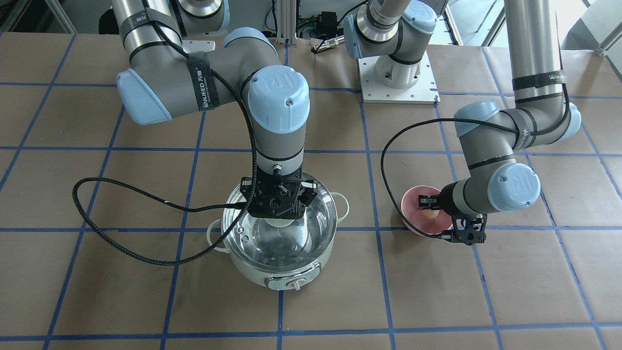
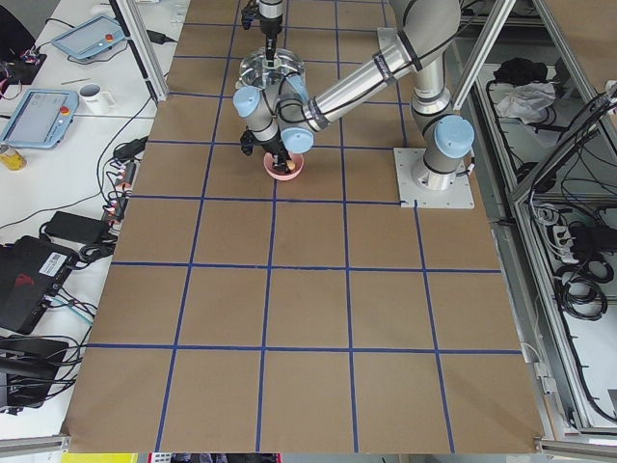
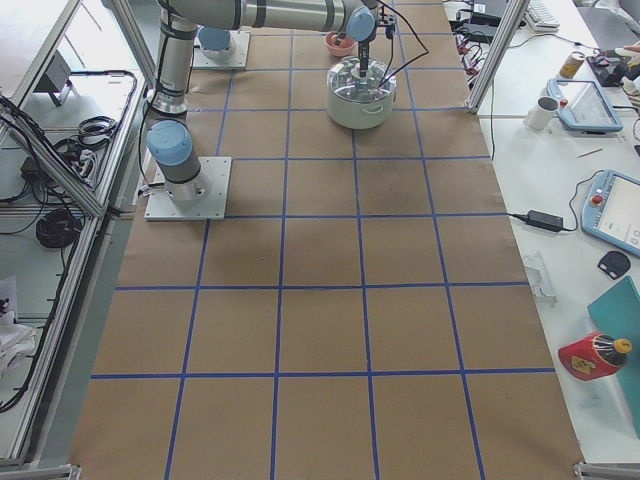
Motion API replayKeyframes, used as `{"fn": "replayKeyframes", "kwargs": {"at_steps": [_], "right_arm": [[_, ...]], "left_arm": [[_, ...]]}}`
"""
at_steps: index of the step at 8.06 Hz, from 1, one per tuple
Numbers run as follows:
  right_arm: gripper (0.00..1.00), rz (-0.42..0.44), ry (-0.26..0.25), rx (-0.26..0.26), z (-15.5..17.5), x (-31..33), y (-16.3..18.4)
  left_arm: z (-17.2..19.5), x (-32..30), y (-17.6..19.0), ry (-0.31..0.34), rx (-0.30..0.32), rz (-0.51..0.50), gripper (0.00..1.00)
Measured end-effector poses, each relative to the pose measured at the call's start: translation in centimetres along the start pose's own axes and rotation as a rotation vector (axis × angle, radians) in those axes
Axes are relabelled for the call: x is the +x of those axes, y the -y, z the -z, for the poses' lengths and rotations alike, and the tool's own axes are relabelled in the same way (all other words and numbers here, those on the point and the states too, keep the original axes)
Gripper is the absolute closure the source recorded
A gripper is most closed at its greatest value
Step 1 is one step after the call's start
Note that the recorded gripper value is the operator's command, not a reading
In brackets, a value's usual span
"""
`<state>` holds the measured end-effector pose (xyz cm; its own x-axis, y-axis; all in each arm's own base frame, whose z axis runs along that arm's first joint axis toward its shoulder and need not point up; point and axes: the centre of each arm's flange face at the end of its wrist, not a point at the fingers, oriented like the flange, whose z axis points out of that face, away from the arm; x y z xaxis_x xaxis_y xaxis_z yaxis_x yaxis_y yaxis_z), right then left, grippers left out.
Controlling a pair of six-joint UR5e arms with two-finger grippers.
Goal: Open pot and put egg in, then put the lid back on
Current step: 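Lift the egg with left gripper while right gripper lifts the glass lid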
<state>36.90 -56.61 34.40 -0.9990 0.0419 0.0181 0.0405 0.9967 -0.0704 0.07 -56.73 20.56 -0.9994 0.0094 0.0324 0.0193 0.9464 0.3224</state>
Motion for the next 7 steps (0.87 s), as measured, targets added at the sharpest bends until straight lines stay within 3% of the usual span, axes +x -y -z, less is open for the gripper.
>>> {"fn": "replayKeyframes", "kwargs": {"at_steps": [1, 4, 7], "right_arm": [[1.00, -0.002, 0.005, -0.003, 0.0, 0.0, -0.1], [1.00, -0.004, 0.016, 0.009, 1.3, 0.6, 0.0], [1.00, -0.009, 0.021, 0.036, 7.2, 4.9, -0.4]], "left_arm": [[2.1, -0.2, -0.4, -0.002, 0.000, 0.014, 1.00], [8.5, 3.3, -3.2, -0.003, 0.061, 0.082, 1.00], [14.3, 8.6, -5.3, -0.004, 0.180, 0.080, 1.00]]}}
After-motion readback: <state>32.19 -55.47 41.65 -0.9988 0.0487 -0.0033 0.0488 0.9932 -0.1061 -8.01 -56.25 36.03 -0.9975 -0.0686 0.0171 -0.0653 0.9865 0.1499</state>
